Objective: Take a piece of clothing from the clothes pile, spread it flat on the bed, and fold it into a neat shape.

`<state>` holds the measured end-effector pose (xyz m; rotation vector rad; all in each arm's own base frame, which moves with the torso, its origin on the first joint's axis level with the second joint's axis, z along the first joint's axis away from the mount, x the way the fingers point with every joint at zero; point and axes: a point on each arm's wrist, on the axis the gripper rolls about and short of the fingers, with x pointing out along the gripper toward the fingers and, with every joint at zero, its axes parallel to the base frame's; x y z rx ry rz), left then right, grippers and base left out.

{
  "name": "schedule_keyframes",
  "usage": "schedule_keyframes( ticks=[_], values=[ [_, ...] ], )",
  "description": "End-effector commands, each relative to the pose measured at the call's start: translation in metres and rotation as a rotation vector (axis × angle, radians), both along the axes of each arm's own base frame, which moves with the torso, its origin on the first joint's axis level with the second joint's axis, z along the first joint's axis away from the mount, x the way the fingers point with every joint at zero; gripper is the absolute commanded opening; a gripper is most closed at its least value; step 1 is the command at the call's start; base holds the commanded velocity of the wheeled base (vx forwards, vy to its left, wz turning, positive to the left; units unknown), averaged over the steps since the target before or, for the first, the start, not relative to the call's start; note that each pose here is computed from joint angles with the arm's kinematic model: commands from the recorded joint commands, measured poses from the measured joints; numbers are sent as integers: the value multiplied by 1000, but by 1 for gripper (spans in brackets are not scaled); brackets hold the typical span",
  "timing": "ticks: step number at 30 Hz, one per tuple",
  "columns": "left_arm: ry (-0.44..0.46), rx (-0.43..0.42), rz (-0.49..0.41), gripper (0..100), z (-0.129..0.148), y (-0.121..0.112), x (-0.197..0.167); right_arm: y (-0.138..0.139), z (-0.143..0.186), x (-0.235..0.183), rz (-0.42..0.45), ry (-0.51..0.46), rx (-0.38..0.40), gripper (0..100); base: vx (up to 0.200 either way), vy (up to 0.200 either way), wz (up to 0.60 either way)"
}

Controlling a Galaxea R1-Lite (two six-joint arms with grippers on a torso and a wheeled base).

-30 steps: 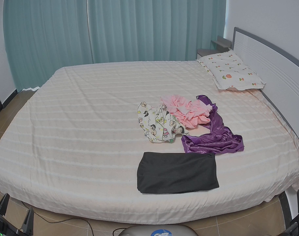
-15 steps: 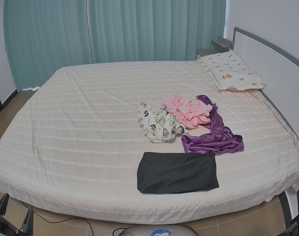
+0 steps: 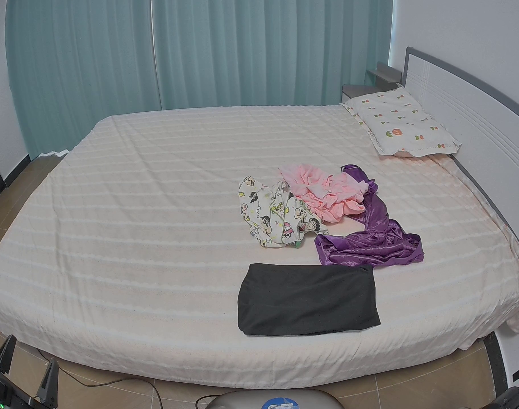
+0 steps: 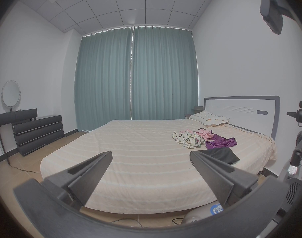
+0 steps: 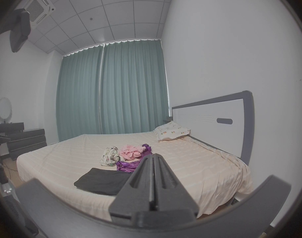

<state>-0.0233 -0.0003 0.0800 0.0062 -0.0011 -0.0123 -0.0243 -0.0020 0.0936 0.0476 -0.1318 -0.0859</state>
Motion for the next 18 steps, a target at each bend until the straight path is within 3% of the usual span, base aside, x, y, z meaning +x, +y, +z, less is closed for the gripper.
schedule_keyframes(
  ticks=[1,18],
  values=[
    [6,1,-1,100,-5,0,0,1,-18,1,47,136,-26,0,0,0,0],
    [7,1,-1,100,-5,0,0,2,-18,2,88,129,-65,0,0,0,0]
  ],
)
